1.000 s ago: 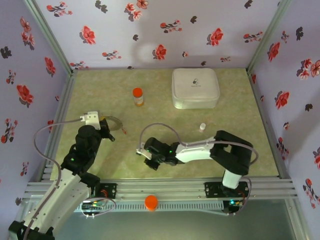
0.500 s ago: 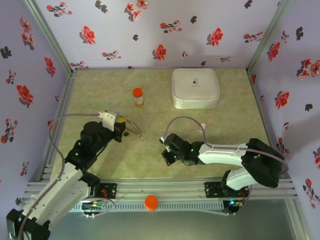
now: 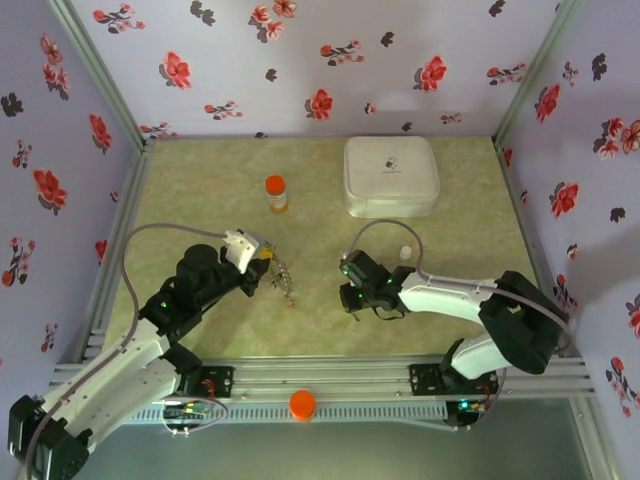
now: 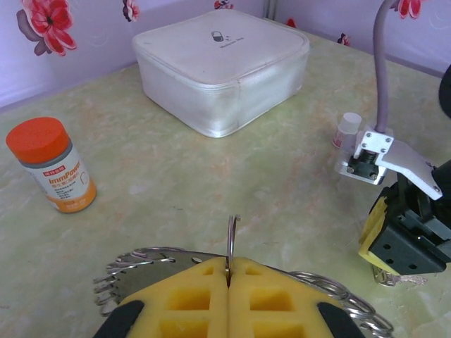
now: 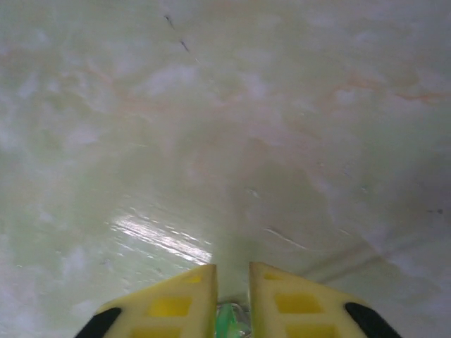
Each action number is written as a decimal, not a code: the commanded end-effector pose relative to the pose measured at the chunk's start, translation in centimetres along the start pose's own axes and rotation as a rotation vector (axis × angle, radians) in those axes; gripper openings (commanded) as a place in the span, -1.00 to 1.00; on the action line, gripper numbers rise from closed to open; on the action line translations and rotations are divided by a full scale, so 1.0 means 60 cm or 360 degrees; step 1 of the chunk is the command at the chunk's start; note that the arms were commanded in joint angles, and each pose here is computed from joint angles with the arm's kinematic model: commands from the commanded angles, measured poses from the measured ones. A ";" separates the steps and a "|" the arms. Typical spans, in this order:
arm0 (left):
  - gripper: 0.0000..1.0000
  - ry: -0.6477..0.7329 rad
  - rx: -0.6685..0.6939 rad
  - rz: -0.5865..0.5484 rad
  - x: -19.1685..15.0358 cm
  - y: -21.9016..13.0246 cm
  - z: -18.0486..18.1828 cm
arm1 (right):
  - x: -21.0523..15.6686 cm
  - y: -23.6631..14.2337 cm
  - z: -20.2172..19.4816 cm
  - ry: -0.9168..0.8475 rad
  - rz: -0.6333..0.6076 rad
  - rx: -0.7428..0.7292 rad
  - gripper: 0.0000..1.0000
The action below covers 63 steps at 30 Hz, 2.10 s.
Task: Put the keys on the keyring
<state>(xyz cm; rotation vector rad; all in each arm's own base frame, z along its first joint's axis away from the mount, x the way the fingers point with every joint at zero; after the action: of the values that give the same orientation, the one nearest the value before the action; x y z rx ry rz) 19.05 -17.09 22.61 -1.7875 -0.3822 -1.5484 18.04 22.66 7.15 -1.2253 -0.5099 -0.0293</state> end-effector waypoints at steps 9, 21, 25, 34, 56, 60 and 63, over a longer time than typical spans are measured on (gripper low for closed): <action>-1.00 0.0077 -0.0053 -0.0140 0.033 0.003 -0.012 | -0.010 -0.038 -0.046 0.0150 -0.0006 -0.0206 -0.18; -1.00 0.0085 -0.0091 -0.0149 0.035 0.018 -0.021 | -0.032 -0.061 -0.020 0.1168 0.0090 0.0075 -0.27; -1.00 0.0094 -0.0114 -0.0144 0.033 0.021 -0.026 | -0.041 -0.055 -0.021 0.1385 0.0067 0.0136 -0.25; -1.00 0.0106 -0.0149 -0.0150 0.031 0.022 -0.036 | -0.045 -0.051 -0.019 0.1500 0.0050 0.0214 -0.34; -1.00 0.0129 -0.0182 -0.0109 0.023 0.026 -0.045 | -0.053 -0.024 0.003 0.1498 0.0082 0.0213 -0.41; -1.00 0.0136 -0.0182 -0.0111 0.023 0.026 -0.045 | -0.054 -0.022 -0.001 0.1496 0.0070 0.0192 -0.47; -1.00 0.0137 -0.0182 -0.0114 0.024 0.026 -0.045 | -0.055 -0.020 -0.006 0.1505 0.0059 0.0171 -0.49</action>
<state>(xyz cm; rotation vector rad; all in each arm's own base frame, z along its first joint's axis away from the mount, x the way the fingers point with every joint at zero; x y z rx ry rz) 18.65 -20.00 21.98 -1.8151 -0.2877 -1.6336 14.83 21.58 7.50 -0.9562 0.3269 -0.4838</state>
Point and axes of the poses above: each hand's point on the last joint's axis, 136 mm out from that joint toward the fingers, its own y axis out along the fingers, its own z axis along the line the jaws close on, x = y × z, the point moved 5 cm from there along -y, back along the fingers
